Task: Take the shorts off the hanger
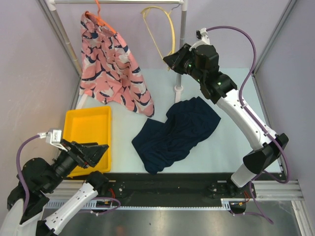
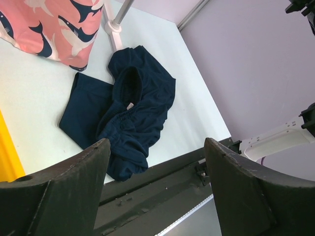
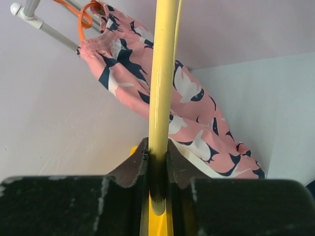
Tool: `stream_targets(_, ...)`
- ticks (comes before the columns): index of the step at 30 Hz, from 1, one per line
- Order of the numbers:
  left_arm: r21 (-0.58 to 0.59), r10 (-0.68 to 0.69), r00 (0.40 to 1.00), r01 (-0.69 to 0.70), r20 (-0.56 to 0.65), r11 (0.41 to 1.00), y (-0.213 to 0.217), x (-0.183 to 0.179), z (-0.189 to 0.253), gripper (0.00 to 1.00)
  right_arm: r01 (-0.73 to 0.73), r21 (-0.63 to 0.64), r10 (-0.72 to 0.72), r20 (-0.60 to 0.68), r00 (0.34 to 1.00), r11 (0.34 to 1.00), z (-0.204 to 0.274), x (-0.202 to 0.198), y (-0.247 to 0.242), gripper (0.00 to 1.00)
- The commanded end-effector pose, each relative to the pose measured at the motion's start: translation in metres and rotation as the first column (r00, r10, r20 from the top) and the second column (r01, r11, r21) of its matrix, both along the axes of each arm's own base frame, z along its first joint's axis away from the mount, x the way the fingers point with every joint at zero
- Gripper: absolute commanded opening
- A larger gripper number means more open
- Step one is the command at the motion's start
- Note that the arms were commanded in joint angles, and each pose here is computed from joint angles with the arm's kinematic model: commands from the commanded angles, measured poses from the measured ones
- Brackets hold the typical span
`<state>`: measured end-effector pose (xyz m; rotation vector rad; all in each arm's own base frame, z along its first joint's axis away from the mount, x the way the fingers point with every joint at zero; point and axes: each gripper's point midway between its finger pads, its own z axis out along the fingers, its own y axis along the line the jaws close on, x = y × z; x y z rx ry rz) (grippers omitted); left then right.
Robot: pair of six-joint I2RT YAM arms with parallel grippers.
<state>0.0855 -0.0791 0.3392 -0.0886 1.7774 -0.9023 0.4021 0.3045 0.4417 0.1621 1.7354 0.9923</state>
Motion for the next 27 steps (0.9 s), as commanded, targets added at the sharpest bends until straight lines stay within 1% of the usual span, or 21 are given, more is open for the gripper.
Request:
stream_targets(1, 0.015, -0.028, 0.999, 0.028, 0.014, 0.999, -0.006, 0.001, 0.004, 0.82, -0.022, 0.038, 0.021, 0.03, 0.999, 0.999, 0.02, -0.008, -0.002, 0.0)
stream_targets(3, 0.016, -0.043, 0.999, 0.043, 0.007, 0.999, -0.009, 0.001, 0.002, 0.82, -0.026, 0.025, 0.025, 0.024, 0.999, 0.999, 0.018, -0.008, -0.001, 0.0)
stream_targets(5, 0.012, -0.052, 0.999, 0.052, 0.006, 0.999, -0.011, 0.001, 0.002, 0.82, -0.03, -0.014, 0.03, 0.007, 1.0, 0.999, 0.009, -0.008, 0.0, 0.0)
stream_targets(6, 0.011, -0.063, 0.998, 0.063, 0.004, 0.998, -0.012, 0.0, 0.002, 0.82, -0.028, -0.031, 0.028, 0.003, 1.0, 0.999, 0.006, -0.008, 0.001, 0.02)
stream_targets(7, 0.01, -0.064, 0.998, 0.064, 0.003, 0.998, -0.013, 0.0, 0.002, 0.82, -0.022, -0.059, 0.022, -0.001, 1.0, 0.998, 0.005, -0.01, 0.0, 0.11)
stream_targets(8, 0.009, -0.064, 0.998, 0.064, 0.001, 0.998, -0.014, 0.001, 0.002, 0.82, -0.02, -0.081, 0.019, -0.014, 1.0, 0.997, -0.001, -0.008, 0.002, 0.18)
stream_targets(9, 0.011, -0.099, 0.995, 0.099, -0.008, 0.995, -0.019, -0.002, -0.001, 0.82, -0.017, -0.107, 0.013, -0.034, 0.999, 0.994, -0.007, -0.009, 0.001, 0.31)
stream_targets(12, 0.018, -0.131, 0.991, 0.132, -0.038, 0.991, -0.028, 0.0, -0.009, 0.84, -0.013, -0.148, 0.008, -0.029, 1.0, 0.989, -0.006, -0.015, 0.003, 0.46)
stream_targets(13, 0.014, -0.162, 0.986, 0.163, -0.042, 0.987, -0.034, -0.002, -0.01, 0.84, -0.011, -0.165, 0.005, -0.036, 0.999, 0.986, -0.009, -0.019, 0.002, 0.54)
stream_targets(15, 0.019, -0.197, 0.977, 0.199, -0.079, 0.98, -0.044, 0.002, -0.021, 0.87, -0.005, -0.192, 0.0, -0.028, 1.0, 0.981, -0.007, -0.029, -0.003, 0.64)
stream_targets(17, 0.006, -0.262, 0.959, 0.264, -0.109, 0.964, -0.058, -0.001, -0.028, 0.89, 0.005, -0.22, -0.014, -0.036, 0.999, 0.975, -0.013, -0.037, -0.008, 0.69)
stream_targets(18, 0.013, -0.282, 0.946, 0.288, -0.158, 0.958, -0.066, 0.003, -0.042, 0.93, 0.015, -0.22, -0.021, -0.025, 0.999, 0.975, -0.007, -0.046, -0.017, 0.77)
stream_targets(19, 0.003, -0.307, 0.936, 0.312, -0.171, 0.95, -0.073, 0.005, -0.045, 0.94, 0.022, -0.225, -0.029, -0.03, 0.999, 0.974, -0.009, -0.051, -0.022, 0.85)
stream_targets(20, -0.019, -0.354, 0.915, 0.358, -0.194, 0.934, -0.081, 0.0, -0.049, 0.96, 0.017, -0.242, -0.031, -0.054, 0.998, 0.97, -0.023, -0.056, -0.026, 0.86)
stream_targets(21, -0.023, -0.37, 0.899, 0.375, -0.236, 0.927, -0.088, 0.002, -0.065, 0.97, 0.02, -0.246, -0.037, -0.064, 0.997, 0.969, -0.028, -0.06, -0.031, 0.87)
stream_targets(22, -0.039, -0.386, 0.892, 0.388, -0.237, 0.921, -0.094, 0.005, -0.067, 0.97, 0.03, -0.226, -0.041, -0.044, 0.998, 0.974, -0.018, -0.074, -0.044, 0.88)
stream_targets(23, -0.065, -0.409, 0.876, 0.407, -0.255, 0.911, -0.1, 0.004, -0.071, 0.97, 0.036, -0.224, -0.048, -0.048, 0.998, 0.974, -0.02, -0.08, -0.05, 0.95)
stream_targets(24, -0.074, -0.414, 0.863, 0.411, -0.29, 0.909, -0.104, 0.005, -0.087, 0.97, 0.034, -0.25, -0.056, -0.081, 0.995, 0.968, -0.042, -0.086, -0.056, 0.96)
stream_targets(25, -0.093, -0.425, 0.863, 0.416, -0.272, 0.905, -0.108, 0.008, -0.086, 0.97, 0.04, -0.252, -0.064, -0.089, 0.994, 0.967, -0.047, -0.091, -0.062, 0.97)
stream_targets(26, -0.12, -0.431, 0.858, 0.414, -0.28, 0.902, -0.111, 0.009, -0.088, 0.97, 0.051, -0.24, -0.071, -0.077, 0.994, 0.97, -0.044, -0.104, -0.075, 0.97)
stream_targets(27, -0.132, -0.444, 0.843, 0.424, -0.305, 0.896, -0.115, 0.008, -0.1, 0.97, 0.047, -0.285, -0.087, -0.128, 0.988, 0.957, -0.071, -0.11, -0.082, 0.99)
